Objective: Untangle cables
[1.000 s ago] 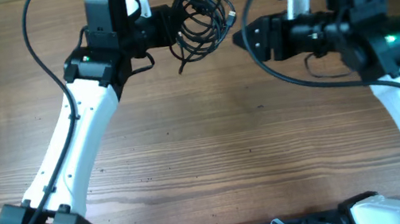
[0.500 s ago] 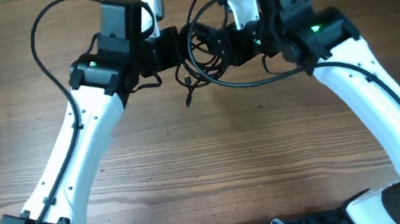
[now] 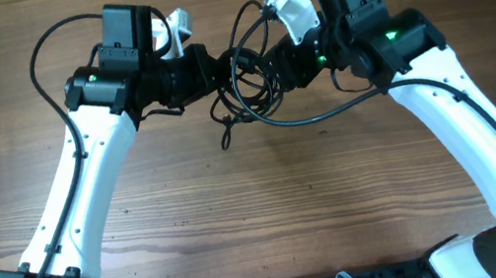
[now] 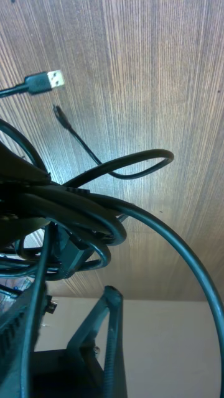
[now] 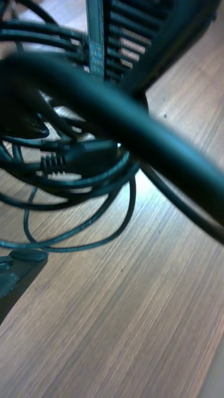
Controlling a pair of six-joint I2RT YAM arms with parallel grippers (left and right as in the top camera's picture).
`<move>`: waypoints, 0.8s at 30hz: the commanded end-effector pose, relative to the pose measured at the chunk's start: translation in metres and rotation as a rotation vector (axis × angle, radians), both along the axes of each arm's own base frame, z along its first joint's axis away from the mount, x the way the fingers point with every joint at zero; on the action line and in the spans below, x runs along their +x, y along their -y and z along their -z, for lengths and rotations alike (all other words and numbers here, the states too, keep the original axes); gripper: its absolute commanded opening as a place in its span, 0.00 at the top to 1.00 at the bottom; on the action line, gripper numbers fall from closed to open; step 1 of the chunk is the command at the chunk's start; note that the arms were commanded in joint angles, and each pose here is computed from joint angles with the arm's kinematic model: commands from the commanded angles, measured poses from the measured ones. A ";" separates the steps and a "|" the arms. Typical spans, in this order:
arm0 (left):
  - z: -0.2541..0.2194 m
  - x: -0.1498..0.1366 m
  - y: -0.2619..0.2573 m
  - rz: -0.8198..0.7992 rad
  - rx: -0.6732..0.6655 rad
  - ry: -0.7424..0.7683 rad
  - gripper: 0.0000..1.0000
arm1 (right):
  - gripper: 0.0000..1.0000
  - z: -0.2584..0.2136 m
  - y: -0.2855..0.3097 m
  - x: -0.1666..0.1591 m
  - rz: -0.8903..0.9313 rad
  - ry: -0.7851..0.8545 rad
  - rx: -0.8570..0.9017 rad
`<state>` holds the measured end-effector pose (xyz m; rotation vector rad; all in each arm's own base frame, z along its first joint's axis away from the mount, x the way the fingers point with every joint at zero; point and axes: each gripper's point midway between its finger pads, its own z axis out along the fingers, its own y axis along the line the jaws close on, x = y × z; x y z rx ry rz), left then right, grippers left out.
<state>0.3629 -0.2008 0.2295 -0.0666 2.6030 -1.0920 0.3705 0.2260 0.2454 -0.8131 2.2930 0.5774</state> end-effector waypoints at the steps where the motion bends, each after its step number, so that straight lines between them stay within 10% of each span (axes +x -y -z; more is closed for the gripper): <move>1: -0.017 -0.001 0.001 0.003 -0.019 0.039 0.96 | 0.41 0.000 -0.014 -0.008 -0.051 -0.032 0.048; 6: -0.018 -0.003 0.002 0.008 -0.029 0.034 0.96 | 0.51 0.032 -0.025 -0.014 -0.063 -0.079 -0.056; 14: -0.013 0.003 -0.006 -0.030 0.019 0.046 0.96 | 0.96 0.027 -0.004 -0.002 0.132 -0.070 -0.101; 24: 0.025 0.035 -0.088 -0.540 0.351 -0.026 0.96 | 0.96 -0.009 0.019 -0.073 0.185 -0.255 -0.012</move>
